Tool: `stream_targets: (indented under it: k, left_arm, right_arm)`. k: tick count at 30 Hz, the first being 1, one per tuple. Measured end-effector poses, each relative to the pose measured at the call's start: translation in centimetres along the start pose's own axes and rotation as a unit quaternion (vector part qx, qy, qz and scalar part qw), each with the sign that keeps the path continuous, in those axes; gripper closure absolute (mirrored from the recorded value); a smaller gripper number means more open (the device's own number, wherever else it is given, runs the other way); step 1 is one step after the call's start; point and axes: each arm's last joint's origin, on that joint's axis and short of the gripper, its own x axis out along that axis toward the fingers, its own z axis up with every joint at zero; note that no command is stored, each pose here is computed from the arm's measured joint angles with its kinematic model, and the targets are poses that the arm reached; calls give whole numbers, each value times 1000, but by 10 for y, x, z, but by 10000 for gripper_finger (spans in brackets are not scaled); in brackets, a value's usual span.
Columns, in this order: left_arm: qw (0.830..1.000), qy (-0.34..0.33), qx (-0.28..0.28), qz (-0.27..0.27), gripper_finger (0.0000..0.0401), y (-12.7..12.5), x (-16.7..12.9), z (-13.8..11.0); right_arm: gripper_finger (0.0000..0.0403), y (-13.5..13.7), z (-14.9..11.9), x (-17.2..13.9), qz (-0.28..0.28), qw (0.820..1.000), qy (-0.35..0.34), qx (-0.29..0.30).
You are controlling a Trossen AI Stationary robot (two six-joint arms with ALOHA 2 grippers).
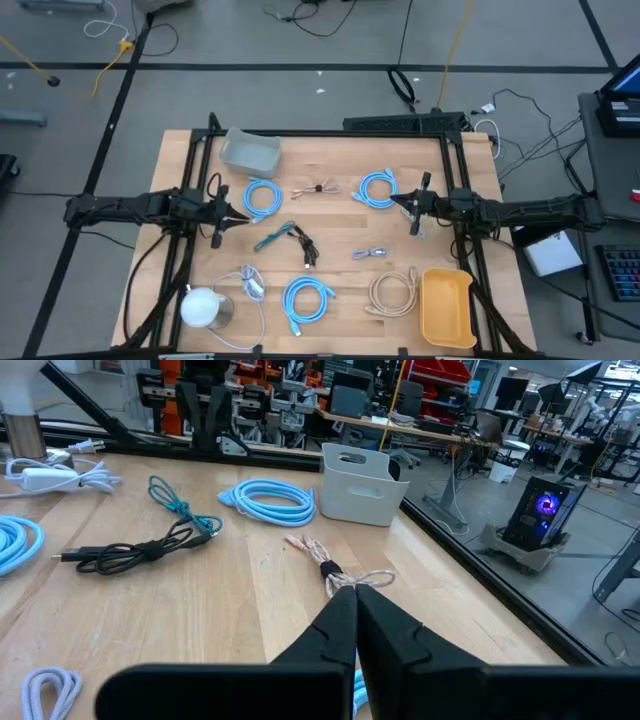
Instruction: Pick & Place USB Port
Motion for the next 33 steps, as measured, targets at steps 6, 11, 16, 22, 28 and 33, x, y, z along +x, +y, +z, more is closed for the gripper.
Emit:
stream_targets:
  k: [6,11,16,22,28,33]
  left_arm:
    - [1000,0,0,0,354,0,0,0]
    - [1000,0,0,0,354,0,0,0]
    - [1000,0,0,0,354,0,0,0]
    - [1000,0,0,0,354,0,0,0]
    - [1000,0,0,0,354,0,0,0]
    - [1000,0,0,0,354,0,0,0]
  right_arm:
    - [403,0,0,0,0,1000,0,0]
    - [403,0,0,0,0,1000,0,0]
    - [403,0,0,0,0,1000,0,0]
    - [403,0,0,0,0,1000,0,0]
    - [403,-3,11,1,-20,998,-56,5]
    - [403,-5,15,0,-32,995,-76,57]
